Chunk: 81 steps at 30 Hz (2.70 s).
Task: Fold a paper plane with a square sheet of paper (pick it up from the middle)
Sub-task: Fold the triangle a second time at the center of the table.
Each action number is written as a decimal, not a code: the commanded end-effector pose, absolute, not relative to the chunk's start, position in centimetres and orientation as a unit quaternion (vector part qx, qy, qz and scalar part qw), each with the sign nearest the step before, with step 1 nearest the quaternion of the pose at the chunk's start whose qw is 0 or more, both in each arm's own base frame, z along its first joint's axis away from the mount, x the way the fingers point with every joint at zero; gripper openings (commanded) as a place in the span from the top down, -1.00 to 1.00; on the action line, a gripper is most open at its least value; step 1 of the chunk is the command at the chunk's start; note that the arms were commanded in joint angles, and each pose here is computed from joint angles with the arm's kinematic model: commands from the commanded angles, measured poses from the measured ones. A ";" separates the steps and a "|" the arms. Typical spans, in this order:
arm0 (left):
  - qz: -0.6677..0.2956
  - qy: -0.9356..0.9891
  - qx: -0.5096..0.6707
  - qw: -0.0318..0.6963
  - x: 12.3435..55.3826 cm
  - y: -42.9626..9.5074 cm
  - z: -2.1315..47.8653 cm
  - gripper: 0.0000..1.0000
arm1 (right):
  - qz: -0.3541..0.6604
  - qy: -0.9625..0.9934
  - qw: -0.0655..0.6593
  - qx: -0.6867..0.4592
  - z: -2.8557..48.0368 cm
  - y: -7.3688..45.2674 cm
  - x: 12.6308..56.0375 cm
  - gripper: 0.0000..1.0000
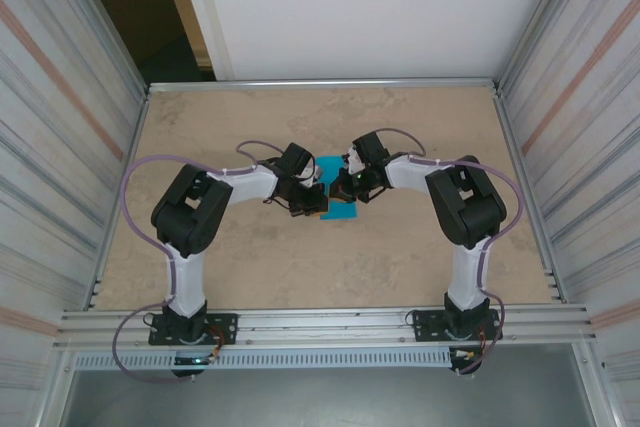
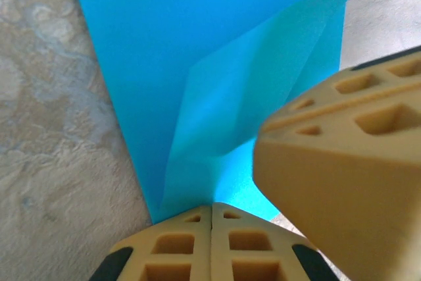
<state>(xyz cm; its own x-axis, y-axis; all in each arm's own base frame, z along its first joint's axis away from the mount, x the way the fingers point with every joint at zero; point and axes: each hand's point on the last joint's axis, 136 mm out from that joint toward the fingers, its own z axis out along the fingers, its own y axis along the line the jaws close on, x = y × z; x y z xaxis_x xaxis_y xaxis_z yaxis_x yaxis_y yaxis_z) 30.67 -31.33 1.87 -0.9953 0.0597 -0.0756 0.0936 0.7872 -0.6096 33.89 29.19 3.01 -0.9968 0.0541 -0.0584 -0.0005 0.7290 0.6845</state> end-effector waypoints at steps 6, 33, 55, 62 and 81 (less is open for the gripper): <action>-0.291 0.957 0.022 0.004 29.4 -29.7 0.2 0.97 | 0.333 0.942 0.002 0.040 -0.8 27.6 32.7 0.96; -0.288 0.956 0.048 -0.029 26.8 -28.3 -0.7 0.97 | 0.285 0.955 -0.029 0.078 -4.6 25.2 31.5 1.00; -0.385 0.920 0.024 0.067 31.2 -31.2 5.9 0.97 | 0.318 0.944 -0.024 0.090 -3.3 26.2 31.9 1.00; -0.366 0.929 0.018 0.047 31.2 -31.5 4.3 0.98 | 0.342 0.936 -0.012 0.086 -1.8 27.0 32.9 1.00; -0.266 0.963 -0.034 0.006 29.6 -28.0 -0.3 1.00 | 0.371 0.928 0.044 0.010 4.0 28.7 34.2 0.91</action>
<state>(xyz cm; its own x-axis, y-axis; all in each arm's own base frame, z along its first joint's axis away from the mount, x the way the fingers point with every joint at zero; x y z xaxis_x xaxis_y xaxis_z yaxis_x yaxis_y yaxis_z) 30.72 -29.66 1.87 -0.9978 -0.0378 -0.0547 0.0029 0.7969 -0.6041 34.13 28.65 2.56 -0.9959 0.0886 -0.0176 0.0501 0.7046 0.7079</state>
